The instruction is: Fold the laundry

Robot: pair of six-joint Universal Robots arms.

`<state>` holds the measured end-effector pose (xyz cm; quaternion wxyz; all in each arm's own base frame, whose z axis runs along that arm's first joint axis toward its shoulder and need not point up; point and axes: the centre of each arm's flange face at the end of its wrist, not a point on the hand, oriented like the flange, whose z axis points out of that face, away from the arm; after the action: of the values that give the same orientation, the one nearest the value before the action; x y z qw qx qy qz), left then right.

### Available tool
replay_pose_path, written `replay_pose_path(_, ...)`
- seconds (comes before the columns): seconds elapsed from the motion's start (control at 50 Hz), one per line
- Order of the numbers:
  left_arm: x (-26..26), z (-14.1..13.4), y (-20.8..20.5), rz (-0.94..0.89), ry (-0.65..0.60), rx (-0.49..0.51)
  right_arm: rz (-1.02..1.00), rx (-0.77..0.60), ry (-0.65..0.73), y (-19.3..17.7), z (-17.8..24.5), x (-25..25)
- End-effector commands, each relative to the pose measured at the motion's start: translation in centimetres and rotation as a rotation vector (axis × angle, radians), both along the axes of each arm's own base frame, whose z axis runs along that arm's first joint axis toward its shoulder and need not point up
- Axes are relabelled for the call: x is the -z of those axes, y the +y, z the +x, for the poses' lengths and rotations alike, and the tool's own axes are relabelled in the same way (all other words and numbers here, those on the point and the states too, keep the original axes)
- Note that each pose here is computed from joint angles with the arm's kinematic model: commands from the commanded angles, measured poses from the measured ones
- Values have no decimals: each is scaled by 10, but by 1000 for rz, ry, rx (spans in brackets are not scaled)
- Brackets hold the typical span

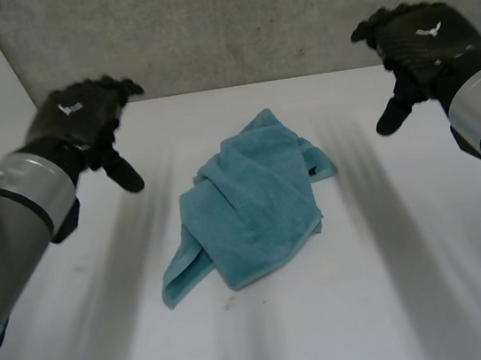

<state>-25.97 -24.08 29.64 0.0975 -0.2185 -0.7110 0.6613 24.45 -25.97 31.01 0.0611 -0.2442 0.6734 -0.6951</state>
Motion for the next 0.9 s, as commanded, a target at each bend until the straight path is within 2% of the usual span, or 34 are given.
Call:
replay_pose_path(0.02,53,-11,-2,128,-159,23,86,-60,175,-3,7,42)
replay_pose_path(0.16,118,-15,-13,265,-224,9,193,-75,219,-14,13,83)
replay_pose_path(0.3,148,-19,-22,301,-196,-4,285,-81,252,-21,16,119)
replay_pose_path(0.7,165,-24,-28,356,-124,-20,299,-91,235,-23,24,136)
replay_pose_path(0.8,159,-24,-27,342,-114,-21,306,-73,170,-26,24,134)
replay_pose_path(0.9,140,-23,-26,301,-96,-26,368,-58,39,-27,27,135)
